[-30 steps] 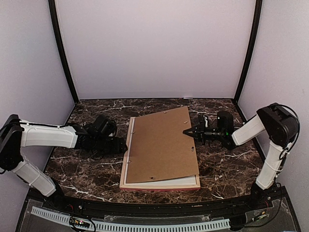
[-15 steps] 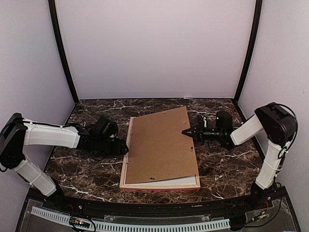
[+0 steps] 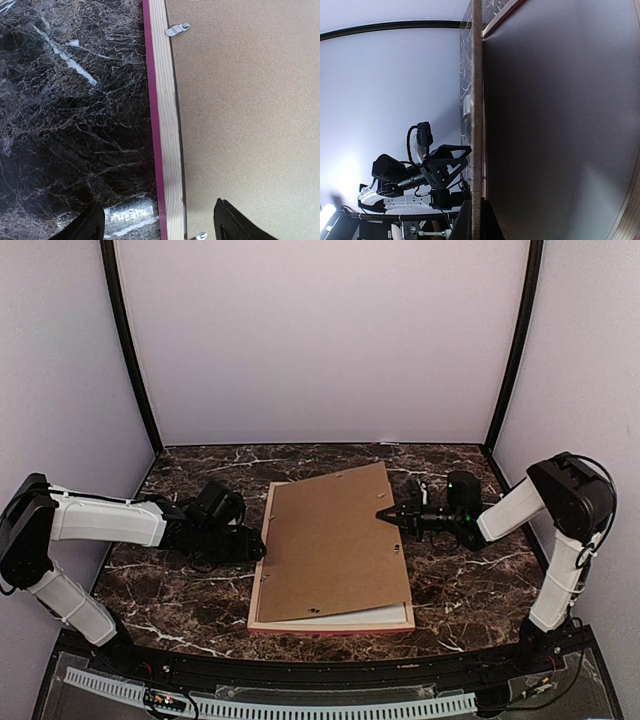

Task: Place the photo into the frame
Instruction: Place the backboard on the frame body.

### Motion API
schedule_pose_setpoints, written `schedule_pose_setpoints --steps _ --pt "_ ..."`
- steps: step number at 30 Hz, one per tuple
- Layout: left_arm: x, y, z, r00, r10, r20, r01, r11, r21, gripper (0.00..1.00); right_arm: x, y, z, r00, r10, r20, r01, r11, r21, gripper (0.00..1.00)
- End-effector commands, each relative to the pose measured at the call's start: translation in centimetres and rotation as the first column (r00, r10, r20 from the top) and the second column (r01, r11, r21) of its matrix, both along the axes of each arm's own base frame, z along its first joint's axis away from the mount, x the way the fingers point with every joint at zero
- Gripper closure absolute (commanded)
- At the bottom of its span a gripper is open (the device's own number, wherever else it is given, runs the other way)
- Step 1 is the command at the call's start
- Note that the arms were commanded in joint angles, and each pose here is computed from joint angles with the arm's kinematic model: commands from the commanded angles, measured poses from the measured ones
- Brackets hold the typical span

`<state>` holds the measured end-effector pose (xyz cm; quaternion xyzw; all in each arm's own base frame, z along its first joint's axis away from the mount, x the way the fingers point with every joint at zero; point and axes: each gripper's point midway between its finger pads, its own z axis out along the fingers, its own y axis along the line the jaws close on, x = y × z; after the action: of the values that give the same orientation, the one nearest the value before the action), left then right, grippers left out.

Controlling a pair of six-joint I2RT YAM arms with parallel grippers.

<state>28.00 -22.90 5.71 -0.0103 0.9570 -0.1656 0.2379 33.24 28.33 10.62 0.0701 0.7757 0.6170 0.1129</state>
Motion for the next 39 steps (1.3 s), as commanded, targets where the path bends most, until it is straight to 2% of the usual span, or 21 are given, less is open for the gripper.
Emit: schedule_pose_setpoints --steps 1,30,39 --pt "0.7 -0.5 1.1 1.000 0.002 0.025 -0.001 1.000 -0.025 0.23 -0.8 0.7 2.7 0.995 0.040 0.096 -0.046 0.998 0.052 1.00" --pt "0.5 -1.0 0.3 1.000 -0.014 -0.002 0.014 0.999 -0.038 0.22 -0.6 1.0 -0.5 0.997 0.048 0.060 -0.047 0.999 -0.016 1.00" --pt "0.4 -1.5 0.1 0.999 -0.030 -0.013 0.029 0.998 -0.057 0.22 -0.3 0.9 -1.7 0.997 0.049 0.053 -0.044 0.996 -0.077 0.87"
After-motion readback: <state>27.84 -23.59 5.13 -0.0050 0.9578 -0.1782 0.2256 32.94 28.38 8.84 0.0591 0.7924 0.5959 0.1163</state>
